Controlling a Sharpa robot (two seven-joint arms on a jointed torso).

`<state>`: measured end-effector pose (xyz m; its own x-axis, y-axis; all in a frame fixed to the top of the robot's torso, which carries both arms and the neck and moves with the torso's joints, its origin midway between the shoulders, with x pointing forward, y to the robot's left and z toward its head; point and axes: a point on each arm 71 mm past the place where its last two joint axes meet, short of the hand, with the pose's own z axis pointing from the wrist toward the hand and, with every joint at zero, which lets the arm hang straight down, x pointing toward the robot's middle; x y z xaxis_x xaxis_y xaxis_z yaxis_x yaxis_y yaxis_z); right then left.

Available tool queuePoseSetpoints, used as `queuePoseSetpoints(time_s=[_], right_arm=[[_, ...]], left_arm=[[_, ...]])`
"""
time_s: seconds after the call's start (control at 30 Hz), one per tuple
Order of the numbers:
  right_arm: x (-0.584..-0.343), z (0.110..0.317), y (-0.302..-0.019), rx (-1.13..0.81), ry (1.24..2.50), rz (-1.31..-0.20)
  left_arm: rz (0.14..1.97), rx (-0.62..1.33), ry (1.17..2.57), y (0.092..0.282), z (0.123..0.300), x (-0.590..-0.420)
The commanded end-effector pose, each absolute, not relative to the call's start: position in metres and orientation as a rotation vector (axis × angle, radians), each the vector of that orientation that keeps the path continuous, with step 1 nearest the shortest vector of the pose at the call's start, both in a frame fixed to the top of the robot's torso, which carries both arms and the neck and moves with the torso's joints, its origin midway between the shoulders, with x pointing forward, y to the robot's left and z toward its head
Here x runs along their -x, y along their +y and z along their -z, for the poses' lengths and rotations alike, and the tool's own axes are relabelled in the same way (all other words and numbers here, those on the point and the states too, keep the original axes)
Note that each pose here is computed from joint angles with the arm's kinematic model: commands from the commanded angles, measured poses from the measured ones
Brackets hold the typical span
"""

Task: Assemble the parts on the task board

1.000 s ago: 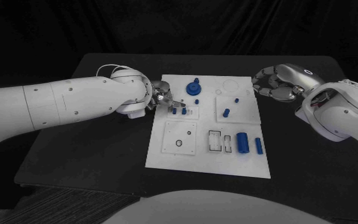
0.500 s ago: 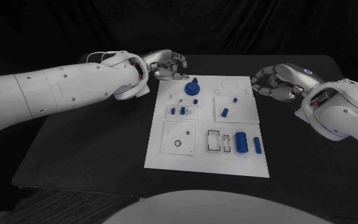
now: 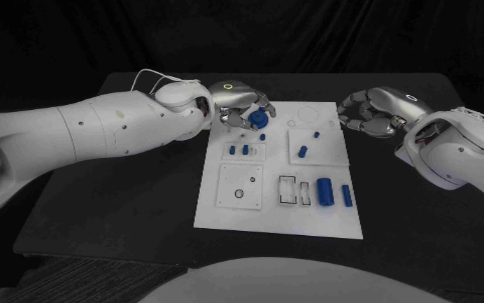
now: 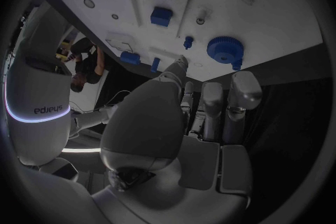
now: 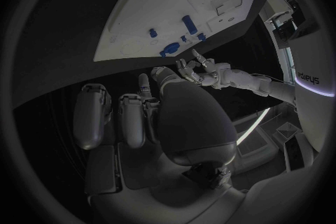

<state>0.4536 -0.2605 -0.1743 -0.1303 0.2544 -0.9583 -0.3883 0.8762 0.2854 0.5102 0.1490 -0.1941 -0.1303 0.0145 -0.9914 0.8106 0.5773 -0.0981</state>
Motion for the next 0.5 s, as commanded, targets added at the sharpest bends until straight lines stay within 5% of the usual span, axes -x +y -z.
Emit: queuePoseSetpoints(time_s=[0.03, 0.5], right_arm=[[-0.453, 0.175, -0.261, 0.109, 1.611, -0.556], [-0.453, 0.177, -0.260, 0.111, 1.615, -0.559]], left_arm=[[0.759, -0.892, 1.501, 0.144, 0.200, -0.506], [0.742, -0.901, 1.539, 0.133, 0.212, -0.505]])
